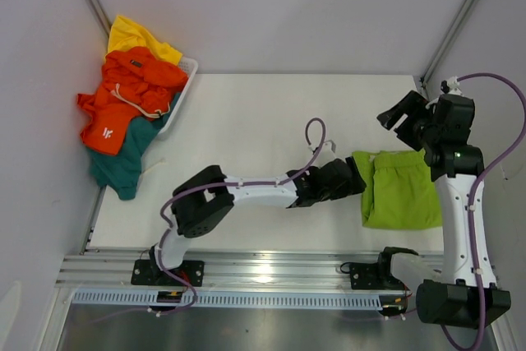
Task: Fold and stack the shorts
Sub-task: Neatly place the folded shorts to the corner
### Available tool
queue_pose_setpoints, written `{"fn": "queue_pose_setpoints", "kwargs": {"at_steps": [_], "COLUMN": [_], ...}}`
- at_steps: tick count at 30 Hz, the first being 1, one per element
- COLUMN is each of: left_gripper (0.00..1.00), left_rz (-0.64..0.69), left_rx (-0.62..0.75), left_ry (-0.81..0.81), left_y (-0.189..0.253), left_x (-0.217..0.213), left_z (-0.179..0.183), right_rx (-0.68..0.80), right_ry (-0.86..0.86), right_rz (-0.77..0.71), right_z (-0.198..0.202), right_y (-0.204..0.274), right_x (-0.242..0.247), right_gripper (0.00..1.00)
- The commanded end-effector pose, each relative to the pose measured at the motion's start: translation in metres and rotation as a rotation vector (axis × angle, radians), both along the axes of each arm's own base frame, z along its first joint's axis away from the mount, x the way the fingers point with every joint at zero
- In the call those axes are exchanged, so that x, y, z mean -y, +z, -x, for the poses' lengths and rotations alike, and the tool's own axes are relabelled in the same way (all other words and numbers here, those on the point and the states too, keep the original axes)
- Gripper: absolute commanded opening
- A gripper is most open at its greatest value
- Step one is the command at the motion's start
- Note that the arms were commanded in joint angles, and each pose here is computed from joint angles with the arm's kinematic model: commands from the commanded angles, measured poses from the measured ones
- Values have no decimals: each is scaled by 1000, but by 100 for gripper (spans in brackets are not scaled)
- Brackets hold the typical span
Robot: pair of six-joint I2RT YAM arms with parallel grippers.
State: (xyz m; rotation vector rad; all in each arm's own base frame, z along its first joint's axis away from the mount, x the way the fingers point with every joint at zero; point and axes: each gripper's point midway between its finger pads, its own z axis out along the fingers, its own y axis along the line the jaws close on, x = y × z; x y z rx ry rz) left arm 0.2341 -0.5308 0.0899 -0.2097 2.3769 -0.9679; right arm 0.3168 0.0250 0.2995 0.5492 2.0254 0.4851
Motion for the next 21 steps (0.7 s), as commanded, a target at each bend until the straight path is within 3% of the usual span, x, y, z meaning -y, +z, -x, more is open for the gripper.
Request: {"fn": "queue_pose_setpoints", "kwargs": {"at_steps": [1,2,8,9,12,13,19,21], "left_gripper": [99,99,99,99,99,99,99,99], "left_rz": [-49,-37,-214,-198,-287,-258,-353,-314], "left_rx": [81,99,159,202,253,284,351,365], "left_ry": [30,38,79,80,114,131,245,288], "left_y": [33,52,44,66,68,88,88,102], "left_x": [-48,-59,-154,-164,-204,-214,-295,-317], "left_z": [-12,-12,-11,-11,-9,-7,-8,-8], "right_rx": [104,123,125,133,140,151,211,214], "right_ry": [53,60,94,108,123,141,166,179], "right_rz": [-13,-7,3,-1,0,-3,10,11], "right_z": [8,13,18,18,20,21,31,31], "right_y": [25,27,-1,-3,-17,-18,-42,-55], "right_x": [-9,-10,-14,-17,-19,-22,-27,-31], "right_gripper": [80,81,92,95,98,100,99,100]}}
